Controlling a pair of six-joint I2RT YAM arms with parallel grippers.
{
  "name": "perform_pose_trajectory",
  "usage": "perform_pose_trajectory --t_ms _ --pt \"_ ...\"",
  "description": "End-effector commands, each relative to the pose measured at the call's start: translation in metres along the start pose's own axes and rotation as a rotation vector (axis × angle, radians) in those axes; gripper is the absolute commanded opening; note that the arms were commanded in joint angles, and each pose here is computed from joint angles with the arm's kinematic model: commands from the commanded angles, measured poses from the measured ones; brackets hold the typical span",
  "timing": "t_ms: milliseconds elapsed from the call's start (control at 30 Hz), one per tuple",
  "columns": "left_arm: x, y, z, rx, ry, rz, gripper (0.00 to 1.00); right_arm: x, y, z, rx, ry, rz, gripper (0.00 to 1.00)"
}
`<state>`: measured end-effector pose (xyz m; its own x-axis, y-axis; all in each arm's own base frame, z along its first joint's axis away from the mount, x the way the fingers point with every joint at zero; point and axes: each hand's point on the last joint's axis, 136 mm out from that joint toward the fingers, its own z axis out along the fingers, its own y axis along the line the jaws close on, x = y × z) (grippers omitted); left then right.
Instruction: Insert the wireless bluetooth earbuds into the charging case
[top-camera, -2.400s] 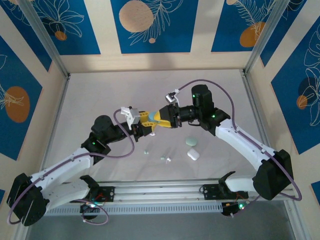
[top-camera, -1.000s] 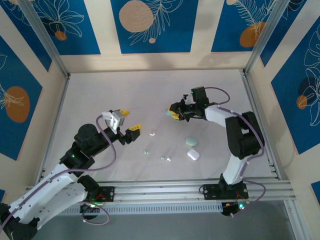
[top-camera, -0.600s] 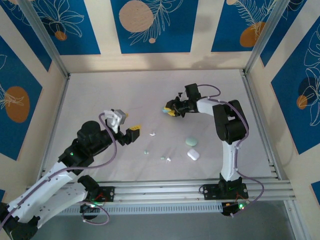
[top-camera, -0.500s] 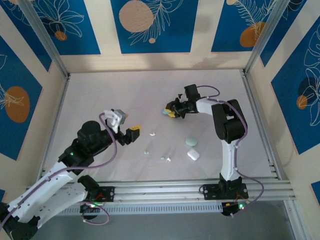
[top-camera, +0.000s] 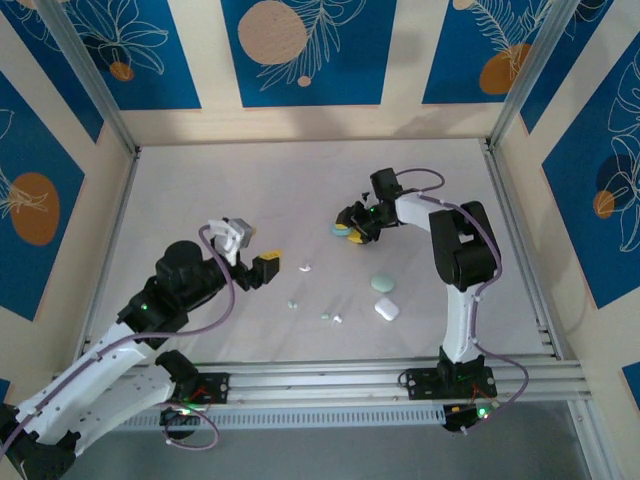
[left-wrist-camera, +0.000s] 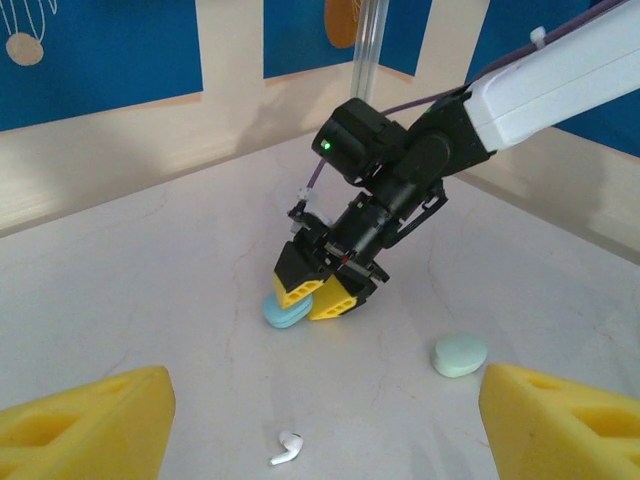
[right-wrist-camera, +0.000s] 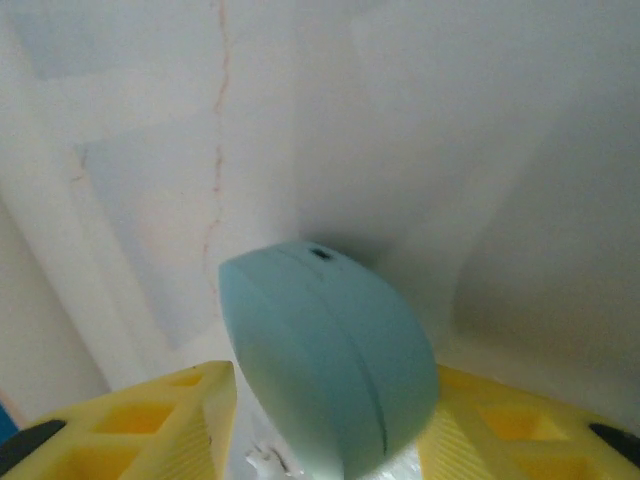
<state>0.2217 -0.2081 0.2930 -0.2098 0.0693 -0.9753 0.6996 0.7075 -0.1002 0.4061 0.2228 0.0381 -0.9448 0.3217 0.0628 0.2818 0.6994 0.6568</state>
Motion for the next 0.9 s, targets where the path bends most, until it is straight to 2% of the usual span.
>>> perform_pose_trajectory --t_ms 0,200,433,567,700,767,867 --pt "-0.018 -0.004 -0.003 0.013 -0.039 -0.017 0.79 0.008 -0.005 -0.029 0.076 -0.031 -0.039 0.51" --pt "-0.018 -0.006 -0.003 0.027 -0.031 -0.034 0.80 0.028 -0.001 -0.078 0.123 -0.106 -0.149 0.53" --pt "-0.012 -0.002 0.000 0.005 -0.005 -0.067 0.80 0.083 -0.053 -0.129 0.142 -0.199 -0.074 0.53" --pt "-0.013 -0.006 0.002 0.027 -0.016 -0.068 0.80 0.118 -0.087 -0.141 0.132 -0.213 -0.012 0.53" --pt "-0.014 -0.007 0.006 0.035 -0.021 -0.067 0.80 0.143 -0.101 -0.140 0.124 -0.202 -0.031 0.54" --pt "-0.016 -0.008 0.008 0.045 -0.026 -0.073 0.81 0.149 -0.108 -0.136 0.130 -0.173 -0.006 0.55" --pt "-0.017 -0.010 0.011 0.058 -0.030 -0.088 0.80 0.158 -0.099 -0.122 0.054 -0.088 -0.014 0.55"
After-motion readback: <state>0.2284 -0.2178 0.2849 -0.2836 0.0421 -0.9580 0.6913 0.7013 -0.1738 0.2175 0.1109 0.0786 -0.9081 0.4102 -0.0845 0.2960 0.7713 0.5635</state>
